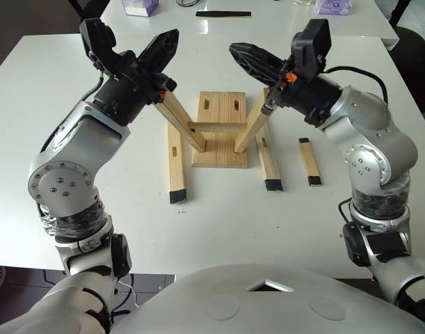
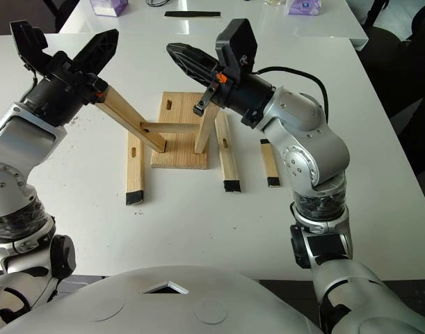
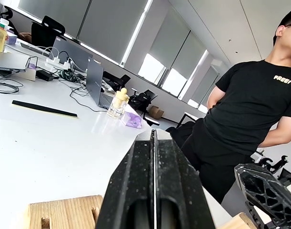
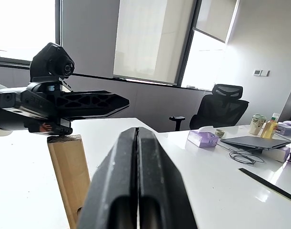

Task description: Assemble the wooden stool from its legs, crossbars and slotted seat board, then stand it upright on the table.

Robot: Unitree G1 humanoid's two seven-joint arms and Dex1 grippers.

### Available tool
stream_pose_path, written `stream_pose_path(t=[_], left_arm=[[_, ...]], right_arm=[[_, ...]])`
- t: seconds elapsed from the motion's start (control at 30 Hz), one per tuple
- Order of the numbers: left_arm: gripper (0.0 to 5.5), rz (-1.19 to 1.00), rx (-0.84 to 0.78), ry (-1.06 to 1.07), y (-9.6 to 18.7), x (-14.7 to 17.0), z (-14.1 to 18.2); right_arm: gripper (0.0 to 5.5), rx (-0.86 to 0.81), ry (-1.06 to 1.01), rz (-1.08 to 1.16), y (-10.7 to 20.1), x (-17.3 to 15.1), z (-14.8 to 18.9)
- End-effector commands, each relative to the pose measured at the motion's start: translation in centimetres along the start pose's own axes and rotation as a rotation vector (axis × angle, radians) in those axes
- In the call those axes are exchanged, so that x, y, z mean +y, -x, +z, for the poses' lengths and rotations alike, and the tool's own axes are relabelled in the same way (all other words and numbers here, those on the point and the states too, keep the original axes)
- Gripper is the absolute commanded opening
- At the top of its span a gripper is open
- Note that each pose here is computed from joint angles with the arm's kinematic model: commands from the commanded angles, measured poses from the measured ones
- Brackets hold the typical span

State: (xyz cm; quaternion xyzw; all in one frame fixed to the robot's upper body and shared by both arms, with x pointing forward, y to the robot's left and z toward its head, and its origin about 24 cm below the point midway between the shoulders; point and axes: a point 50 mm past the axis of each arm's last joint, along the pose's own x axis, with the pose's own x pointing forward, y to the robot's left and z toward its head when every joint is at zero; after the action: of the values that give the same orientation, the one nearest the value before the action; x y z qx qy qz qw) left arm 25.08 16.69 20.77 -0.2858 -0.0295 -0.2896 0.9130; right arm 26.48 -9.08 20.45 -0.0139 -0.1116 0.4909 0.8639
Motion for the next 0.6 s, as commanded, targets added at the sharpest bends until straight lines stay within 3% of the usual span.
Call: stream_pose_path(t=[0.03, 0.13, 0.2, 0.33, 0.4, 0.47, 0.6], left_arm=[[0.0, 0.015, -0.038, 0.027, -0.1, -0.2, 0.3], [0.0, -0.033, -0.228, 0.0, 0.8, -0.9, 3.5], [0.0, 0.02, -0.248, -0.044, 2.6, 0.9, 3.8], [0.0, 0.367, -0.025, -0.152, 7.1, 7.8, -0.1], [0.0, 0.466, 0.086, -0.184, 8.9, 9.6, -2.8], [0.0, 0.485, 0.113, -0.168, 9.3, 9.6, -5.2], [0.0, 0.42, 0.038, -0.111, 7.9, 7.4, -6.7]], right_arm=[[0.01, -0.004, -0.123, -0.041, -0.1, -1.2, -0.1], [0.01, -0.169, -0.229, -0.124, 0.2, -3.6, 3.1], [0.01, -0.166, -0.264, -0.217, 1.1, -5.7, 2.9], [0.01, 0.136, -0.176, -0.358, 3.6, -7.8, -2.8], [0.01, 0.305, -0.149, -0.389, 5.1, -7.4, -6.7], [0.01, 0.35, -0.173, -0.385, 5.6, -6.2, -8.8], [0.01, 0.247, -0.22, -0.342, 4.4, -4.8, -8.0]])
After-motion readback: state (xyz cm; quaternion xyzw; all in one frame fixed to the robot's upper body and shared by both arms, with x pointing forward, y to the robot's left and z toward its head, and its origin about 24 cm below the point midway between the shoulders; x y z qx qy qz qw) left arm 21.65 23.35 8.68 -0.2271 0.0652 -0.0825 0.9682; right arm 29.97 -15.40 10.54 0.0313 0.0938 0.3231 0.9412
